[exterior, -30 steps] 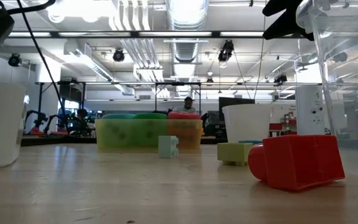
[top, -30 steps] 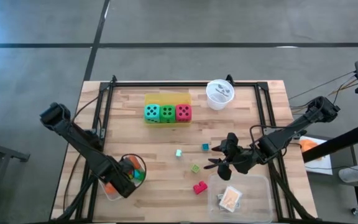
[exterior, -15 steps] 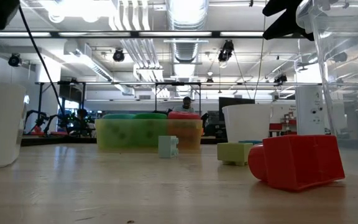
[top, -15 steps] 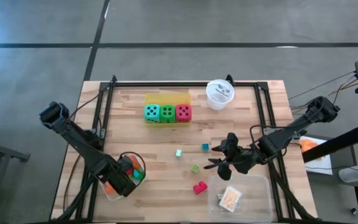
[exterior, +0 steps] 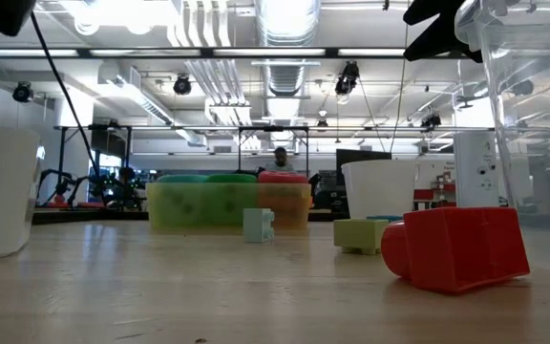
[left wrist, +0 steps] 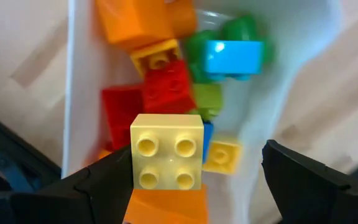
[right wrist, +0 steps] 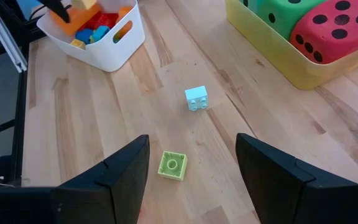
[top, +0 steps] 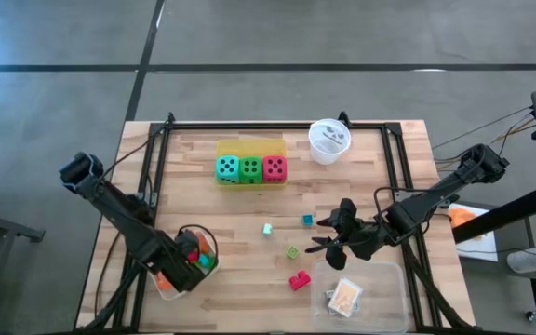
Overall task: Pick & Place Toys
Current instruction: Put the yellow game piece into the white bin
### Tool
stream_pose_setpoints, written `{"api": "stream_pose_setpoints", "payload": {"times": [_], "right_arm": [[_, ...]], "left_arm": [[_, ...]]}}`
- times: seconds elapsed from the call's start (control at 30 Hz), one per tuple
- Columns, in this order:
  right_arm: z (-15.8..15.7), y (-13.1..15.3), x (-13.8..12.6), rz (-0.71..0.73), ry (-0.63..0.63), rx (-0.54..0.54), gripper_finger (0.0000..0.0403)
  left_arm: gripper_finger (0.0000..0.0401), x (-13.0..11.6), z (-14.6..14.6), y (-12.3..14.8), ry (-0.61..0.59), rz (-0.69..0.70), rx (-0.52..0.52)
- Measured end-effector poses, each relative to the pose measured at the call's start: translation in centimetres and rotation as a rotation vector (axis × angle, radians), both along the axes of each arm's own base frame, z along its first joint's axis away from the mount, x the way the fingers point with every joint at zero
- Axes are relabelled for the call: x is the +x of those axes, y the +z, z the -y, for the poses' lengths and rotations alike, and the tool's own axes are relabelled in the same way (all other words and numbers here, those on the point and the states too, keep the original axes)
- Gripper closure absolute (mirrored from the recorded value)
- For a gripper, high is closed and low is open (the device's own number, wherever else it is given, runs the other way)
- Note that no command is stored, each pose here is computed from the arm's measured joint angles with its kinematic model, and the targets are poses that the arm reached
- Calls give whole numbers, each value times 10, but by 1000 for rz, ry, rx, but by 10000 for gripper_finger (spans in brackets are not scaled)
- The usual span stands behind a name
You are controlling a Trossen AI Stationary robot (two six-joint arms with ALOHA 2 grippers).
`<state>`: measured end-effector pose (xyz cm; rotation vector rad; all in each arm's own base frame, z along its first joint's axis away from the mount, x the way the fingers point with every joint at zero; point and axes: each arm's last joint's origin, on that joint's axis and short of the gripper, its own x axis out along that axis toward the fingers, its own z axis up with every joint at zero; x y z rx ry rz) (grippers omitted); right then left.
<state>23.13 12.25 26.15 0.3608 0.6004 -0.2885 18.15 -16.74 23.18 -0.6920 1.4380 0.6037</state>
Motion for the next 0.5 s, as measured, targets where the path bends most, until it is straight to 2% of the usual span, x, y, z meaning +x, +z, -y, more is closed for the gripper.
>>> {"api": "stream_pose_setpoints", "payload": {"times": [0.2,0.3,0.4,0.5], "right_arm": [[0,0,0,-1,1,0,168],[0,0,0,-1,1,1,168],[0,0,0,-1,1,1,168],[0,0,0,-1,1,1,168]], "left_arm": [[74,-3,-5,-21,39,-42,36],[74,0,-2,-27,47,5,-25],[74,-1,-2,-27,51,24,-34],[74,-6,-6,-27,115,-53,-19]]}}
